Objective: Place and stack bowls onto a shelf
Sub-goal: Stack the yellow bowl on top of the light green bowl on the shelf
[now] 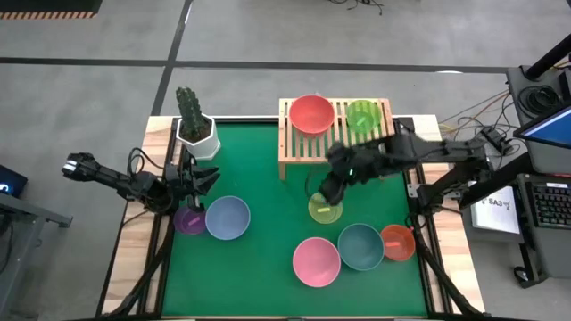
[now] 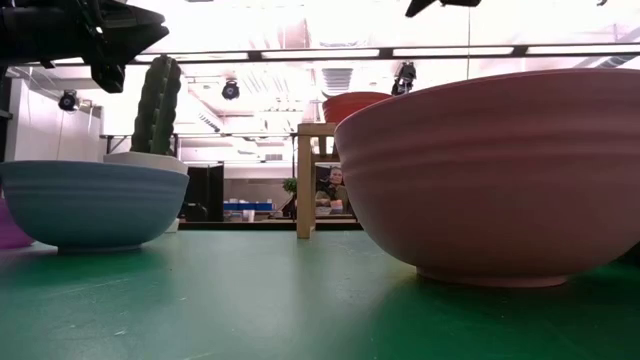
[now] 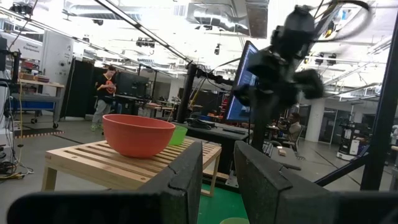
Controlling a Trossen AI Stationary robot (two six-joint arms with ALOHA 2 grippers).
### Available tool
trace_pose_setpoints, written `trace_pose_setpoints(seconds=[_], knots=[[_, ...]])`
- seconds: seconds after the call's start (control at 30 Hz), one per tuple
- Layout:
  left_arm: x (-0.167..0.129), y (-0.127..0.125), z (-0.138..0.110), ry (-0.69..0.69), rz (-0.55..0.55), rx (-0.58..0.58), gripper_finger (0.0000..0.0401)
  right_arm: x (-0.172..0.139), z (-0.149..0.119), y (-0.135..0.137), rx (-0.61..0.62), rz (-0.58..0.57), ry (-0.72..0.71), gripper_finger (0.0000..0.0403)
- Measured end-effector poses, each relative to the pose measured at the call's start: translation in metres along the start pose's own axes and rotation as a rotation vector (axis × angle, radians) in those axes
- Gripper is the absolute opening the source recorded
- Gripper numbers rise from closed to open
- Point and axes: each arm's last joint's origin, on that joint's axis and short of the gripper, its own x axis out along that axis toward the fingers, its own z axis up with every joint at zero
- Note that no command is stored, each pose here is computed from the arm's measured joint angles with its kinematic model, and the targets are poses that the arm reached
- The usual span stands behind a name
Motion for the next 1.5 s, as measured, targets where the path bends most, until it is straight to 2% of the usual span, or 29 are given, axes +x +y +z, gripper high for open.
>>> trace_pose_setpoints(seconds=[0.17,0.27,0.6,0.77,0.97,1.33,1.5], knots=[[0.0,0.0,0.0,-0.001,0.0,-0.003,0.0077,0.025,-0.016,0.03,0.021,0.043,0.084,0.0137],[0.0,0.0,0.0,-0.002,0.0,-0.004,0.0077,0.048,-0.021,0.043,0.034,0.03,0.142,0.0137],[0.0,0.0,0.0,-0.001,0.0,-0.008,0.0077,0.131,-0.032,0.062,0.052,-0.055,0.342,0.0125],[0.0,0.0,0.0,-0.002,0.0,-0.009,0.0077,0.164,-0.038,0.058,0.078,-0.155,0.41,0.0121],[0.0,0.0,0.0,-0.001,0.001,-0.012,0.0077,0.197,-0.048,0.047,0.045,-0.318,0.47,0.0126],[0.0,0.0,0.0,-0.002,0.001,-0.012,0.0077,0.24,-0.049,0.03,-0.019,-0.409,0.508,0.0134],[0.0,0.0,0.0,-0.001,0.0,-0.012,0.0077,0.25,-0.05,0.027,-0.044,-0.419,0.516,0.0119]])
